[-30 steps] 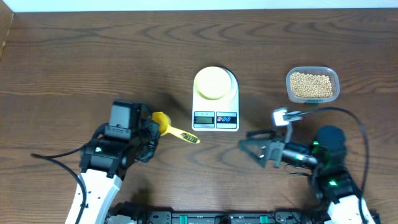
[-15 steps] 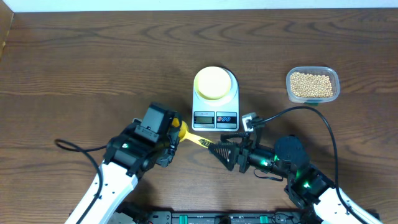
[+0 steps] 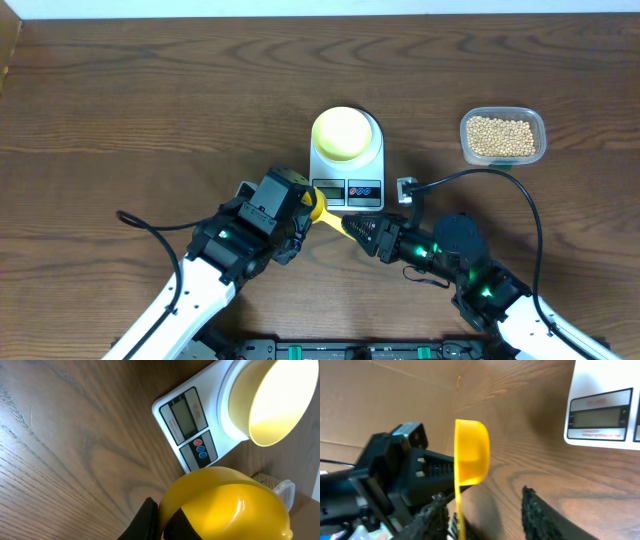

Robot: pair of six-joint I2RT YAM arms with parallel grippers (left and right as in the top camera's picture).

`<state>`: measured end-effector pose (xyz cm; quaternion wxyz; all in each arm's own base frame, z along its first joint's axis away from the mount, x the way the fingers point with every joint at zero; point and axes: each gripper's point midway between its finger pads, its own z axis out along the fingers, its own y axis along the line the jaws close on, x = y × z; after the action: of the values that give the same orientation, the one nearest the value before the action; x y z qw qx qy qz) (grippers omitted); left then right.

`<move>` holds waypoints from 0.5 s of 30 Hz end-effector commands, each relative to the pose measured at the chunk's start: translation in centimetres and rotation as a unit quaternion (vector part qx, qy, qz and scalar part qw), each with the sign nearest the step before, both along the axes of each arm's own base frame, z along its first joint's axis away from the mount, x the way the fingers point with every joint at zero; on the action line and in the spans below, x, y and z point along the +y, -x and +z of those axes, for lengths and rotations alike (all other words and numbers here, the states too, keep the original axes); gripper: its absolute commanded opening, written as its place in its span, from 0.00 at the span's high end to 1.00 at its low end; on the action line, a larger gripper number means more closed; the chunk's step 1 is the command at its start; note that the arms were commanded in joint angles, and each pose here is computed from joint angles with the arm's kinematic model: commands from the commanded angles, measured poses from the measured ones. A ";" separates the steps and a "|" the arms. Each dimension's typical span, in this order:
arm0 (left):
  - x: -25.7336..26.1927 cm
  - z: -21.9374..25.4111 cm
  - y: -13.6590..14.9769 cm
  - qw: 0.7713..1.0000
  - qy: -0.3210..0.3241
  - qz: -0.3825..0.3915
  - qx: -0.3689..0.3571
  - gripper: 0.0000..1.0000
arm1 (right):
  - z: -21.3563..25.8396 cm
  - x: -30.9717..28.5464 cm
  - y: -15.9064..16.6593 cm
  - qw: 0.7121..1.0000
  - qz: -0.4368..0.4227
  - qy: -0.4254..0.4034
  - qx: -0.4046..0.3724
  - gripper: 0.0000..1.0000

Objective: Scoop item into bowl and weigh 50g on scale
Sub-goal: 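Lift the scoop with the left gripper toward the approaching right gripper, then grasp the scoop handle with the right gripper and release the left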

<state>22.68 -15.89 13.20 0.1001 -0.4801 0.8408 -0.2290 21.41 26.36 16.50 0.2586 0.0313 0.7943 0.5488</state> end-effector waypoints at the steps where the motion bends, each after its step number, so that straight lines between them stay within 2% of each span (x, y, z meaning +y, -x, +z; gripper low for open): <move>1: -0.2 0.0 -0.6 1.000 -0.004 0.006 -0.002 0.93 | 1.0 0.5 0.1 1.000 0.002 -0.018 0.007 0.59; 7: -0.7 -0.3 -0.9 1.000 0.001 0.003 0.002 0.93 | 1.0 0.9 0.6 1.000 0.011 -0.018 0.007 0.61; 10: -1.0 -0.3 -0.9 1.000 0.007 0.000 0.003 0.93 | 1.0 0.9 0.6 1.000 0.012 -0.018 0.007 0.67; 15: -1.1 -0.3 -0.8 1.000 0.011 -0.003 0.006 0.93 | 1.0 0.9 0.6 1.000 0.010 -0.018 0.007 0.72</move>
<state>23.31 -16.50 12.40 0.0940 -0.4799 0.8424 -0.2262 20.85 26.89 16.73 0.2447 0.0359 0.7914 0.5591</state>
